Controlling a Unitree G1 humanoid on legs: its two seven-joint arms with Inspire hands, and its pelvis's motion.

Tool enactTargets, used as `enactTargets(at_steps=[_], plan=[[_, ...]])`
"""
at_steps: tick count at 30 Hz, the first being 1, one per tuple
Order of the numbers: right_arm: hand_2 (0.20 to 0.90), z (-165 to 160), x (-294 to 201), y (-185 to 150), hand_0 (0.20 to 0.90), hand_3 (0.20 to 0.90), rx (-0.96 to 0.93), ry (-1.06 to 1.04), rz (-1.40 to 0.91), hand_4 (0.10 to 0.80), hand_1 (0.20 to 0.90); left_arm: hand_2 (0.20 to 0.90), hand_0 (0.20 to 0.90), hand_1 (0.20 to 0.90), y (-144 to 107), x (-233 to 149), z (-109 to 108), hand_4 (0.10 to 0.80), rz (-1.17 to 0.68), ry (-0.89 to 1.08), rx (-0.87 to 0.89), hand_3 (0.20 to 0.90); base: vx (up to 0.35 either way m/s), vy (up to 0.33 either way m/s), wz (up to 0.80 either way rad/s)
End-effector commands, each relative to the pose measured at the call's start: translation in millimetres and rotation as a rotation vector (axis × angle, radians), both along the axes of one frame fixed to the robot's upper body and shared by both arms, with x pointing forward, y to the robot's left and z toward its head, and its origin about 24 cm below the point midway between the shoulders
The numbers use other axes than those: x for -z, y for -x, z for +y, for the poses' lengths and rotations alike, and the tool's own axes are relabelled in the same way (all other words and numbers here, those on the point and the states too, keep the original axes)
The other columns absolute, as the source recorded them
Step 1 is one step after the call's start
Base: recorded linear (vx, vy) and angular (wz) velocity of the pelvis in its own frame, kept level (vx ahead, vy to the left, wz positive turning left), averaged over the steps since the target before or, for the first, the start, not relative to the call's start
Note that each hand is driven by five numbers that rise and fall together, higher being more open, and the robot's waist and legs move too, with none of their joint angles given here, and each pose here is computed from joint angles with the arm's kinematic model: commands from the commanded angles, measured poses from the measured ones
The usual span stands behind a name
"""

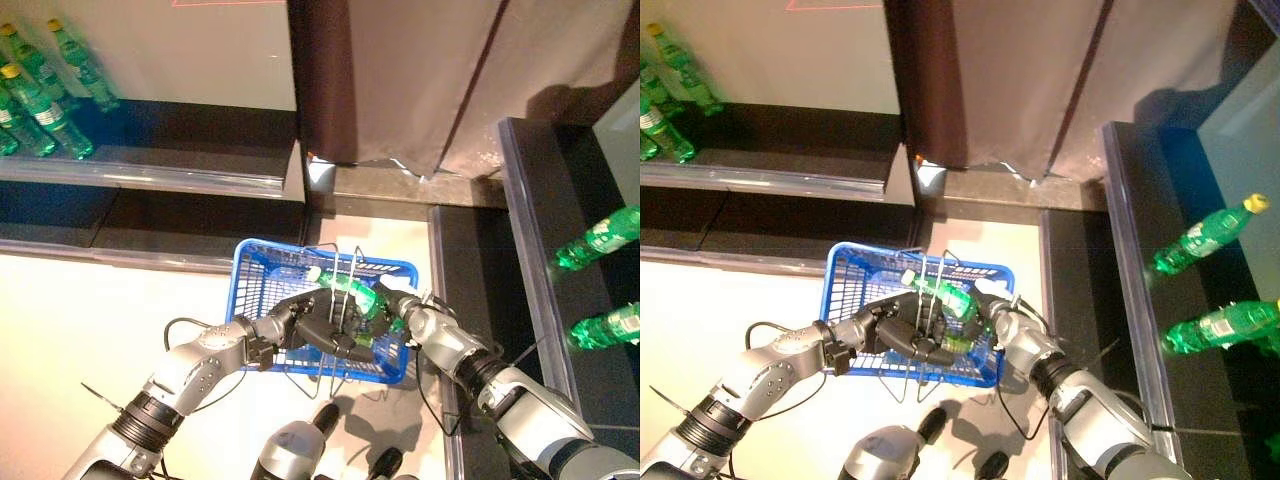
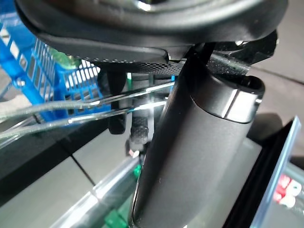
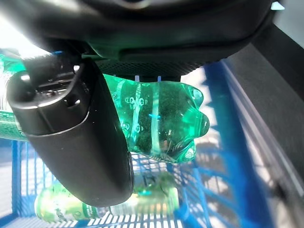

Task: Pick up the drink and place into the basket.

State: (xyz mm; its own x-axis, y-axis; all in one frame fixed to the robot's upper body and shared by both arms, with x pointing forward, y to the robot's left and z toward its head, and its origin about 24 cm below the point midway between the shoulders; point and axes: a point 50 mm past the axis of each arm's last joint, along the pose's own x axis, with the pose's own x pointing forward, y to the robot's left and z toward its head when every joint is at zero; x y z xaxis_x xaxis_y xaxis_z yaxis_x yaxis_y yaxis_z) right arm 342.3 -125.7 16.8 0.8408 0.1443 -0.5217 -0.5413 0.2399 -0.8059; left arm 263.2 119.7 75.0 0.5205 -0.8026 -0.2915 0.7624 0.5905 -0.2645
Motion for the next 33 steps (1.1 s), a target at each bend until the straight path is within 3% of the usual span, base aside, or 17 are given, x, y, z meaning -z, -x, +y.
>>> enactTargets(at_steps=[1,5,6,7,12,25,29,33], plan=[[0.3,18,16,3,0.3,0.2,-0.109,0.206,0.067,0.1,0.3,0.3,0.3,0.3,32,-67,-80,0.1,-0.199,0.474,0.443,0.2,0.027,0.048,0.2],[0.3,16,30,8,0.3,0.2,-0.065,0.202,0.11,0.1,0.3,0.3,0.3,0.3,44,-70,-94,0.1,-0.183,0.526,0.535,0.2,0.032,0.044,0.19],[0.552,17,32,8,0.552,0.494,-0.042,0.176,0.111,0.394,0.552,0.3,0.3,0.3,47,-71,-98,0.1,-0.183,0.536,0.559,0.2,0.04,0.036,0.18],[0.9,19,34,10,0.9,0.9,-0.026,0.151,0.117,0.8,0.9,0.3,0.3,0.3,50,-72,-101,0.1,-0.182,0.547,0.575,0.2,0.056,0.051,0.2],[0.9,23,43,17,0.9,0.9,0.001,0.083,0.111,0.8,0.9,0.3,0.3,0.3,51,-77,-106,0.1,-0.169,0.579,0.551,0.2,0.043,0.039,0.05],[0.9,11,48,22,0.9,0.9,0.075,-0.055,0.111,0.8,0.9,0.3,0.3,0.3,36,-73,-84,0.1,-0.204,0.566,0.348,0.2,0.006,0.004,0.02],[0.9,17,23,15,0.9,0.9,0.103,-0.259,0.052,0.8,0.9,0.3,0.3,0.3,18,-74,-64,0.1,-0.235,0.519,0.189,0.2,0.0,0.0,0.0],[0.9,2,7,34,0.9,0.9,0.07,-0.413,-0.012,0.8,0.9,0.3,0.3,0.3,-2,-66,-22,0.1,-0.246,0.487,-0.09,0.2,-0.05,-0.046,-0.12]])
